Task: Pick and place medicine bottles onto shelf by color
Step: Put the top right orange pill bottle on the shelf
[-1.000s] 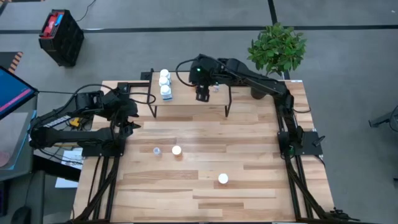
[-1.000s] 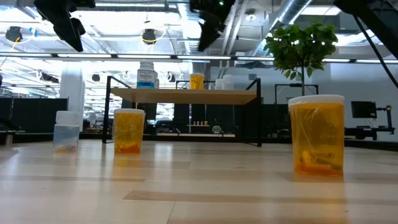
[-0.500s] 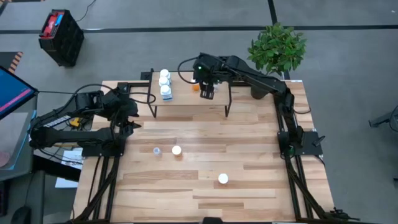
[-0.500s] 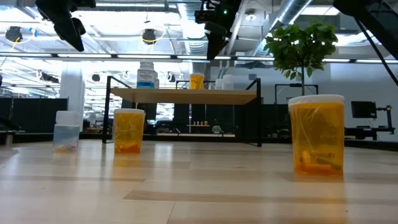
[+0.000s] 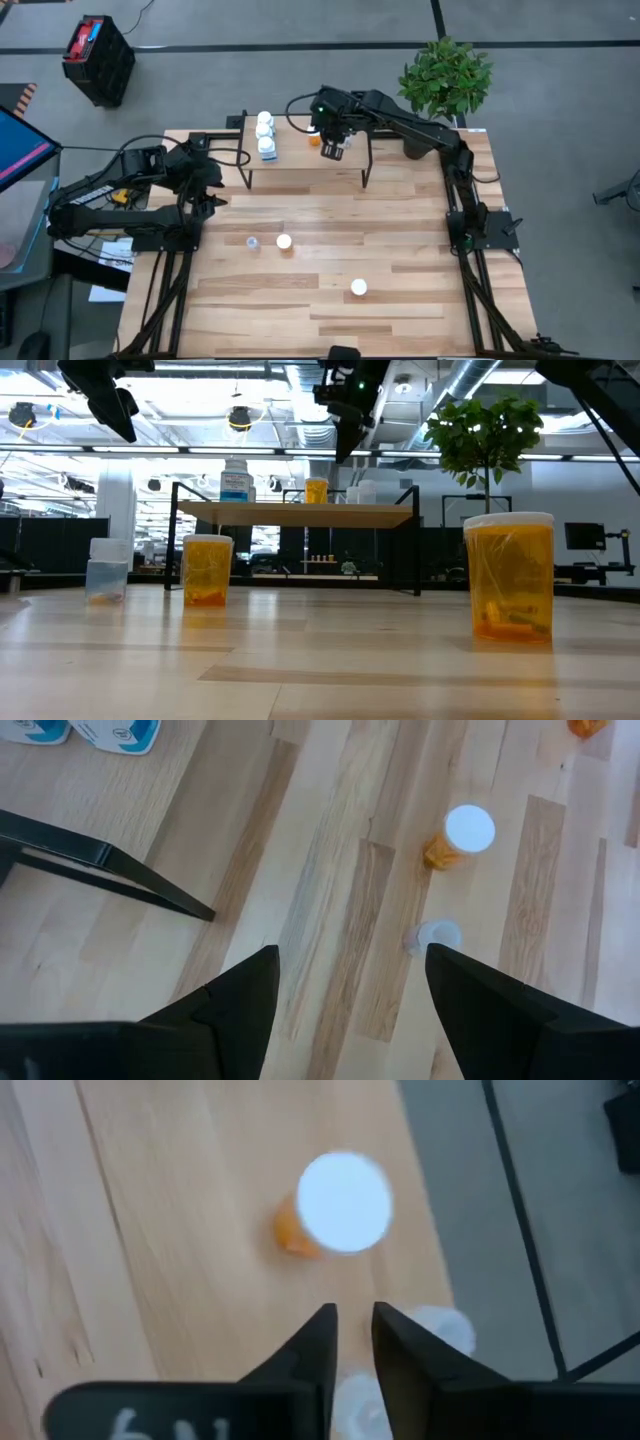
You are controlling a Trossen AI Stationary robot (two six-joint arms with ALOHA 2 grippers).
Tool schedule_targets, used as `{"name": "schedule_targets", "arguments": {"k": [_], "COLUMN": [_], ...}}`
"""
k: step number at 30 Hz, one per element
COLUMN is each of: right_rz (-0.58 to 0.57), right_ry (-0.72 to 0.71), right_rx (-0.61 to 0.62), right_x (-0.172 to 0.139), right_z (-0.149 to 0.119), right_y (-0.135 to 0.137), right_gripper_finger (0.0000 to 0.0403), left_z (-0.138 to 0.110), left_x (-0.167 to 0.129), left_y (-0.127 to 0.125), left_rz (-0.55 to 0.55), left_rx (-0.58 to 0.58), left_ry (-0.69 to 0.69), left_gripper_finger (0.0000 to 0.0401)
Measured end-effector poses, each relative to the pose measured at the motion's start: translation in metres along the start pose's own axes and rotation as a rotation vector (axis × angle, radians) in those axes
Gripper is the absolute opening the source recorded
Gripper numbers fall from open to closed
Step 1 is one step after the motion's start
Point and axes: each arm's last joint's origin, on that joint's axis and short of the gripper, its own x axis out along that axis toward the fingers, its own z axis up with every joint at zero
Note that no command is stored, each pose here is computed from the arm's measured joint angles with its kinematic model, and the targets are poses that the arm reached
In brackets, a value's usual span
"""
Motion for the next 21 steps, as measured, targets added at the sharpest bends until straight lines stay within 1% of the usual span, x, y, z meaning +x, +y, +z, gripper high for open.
{"name": "schedule_targets", "arguments": {"k": [5, 9, 15, 21], "right_rz": [0.010, 0.000, -0.001, -0.008], "right_ry": [0.029, -0.004, 0.036, 0.026], "right_rx": [-0.024, -0.010, -0.006, -0.003], "right_x": [0.016, 0.023, 0.039, 0.049], "right_z": [-0.003, -0.001, -0.009, -0.011], "right_y": [0.008, 0.007, 0.006, 0.005], "right_gripper_finger": [0.0071, 0.0070, 0.0070, 0.0070], "left_z": [0.000, 0.000, 0.000, 0.000], "left_x": [0.000, 0.000, 0.000, 0.000], "left_y": [0.000, 0.000, 0.000, 0.000], "left_rz": [0.000, 0.000, 0.000, 0.000], "left_rx": [0.000, -0.001, -0.001, -0.001], "left_ry": [0.000, -0.001, -0.002, -0.002], "left_gripper_finger": [0.0238, 0.0238, 0.0238, 0.0238]}}
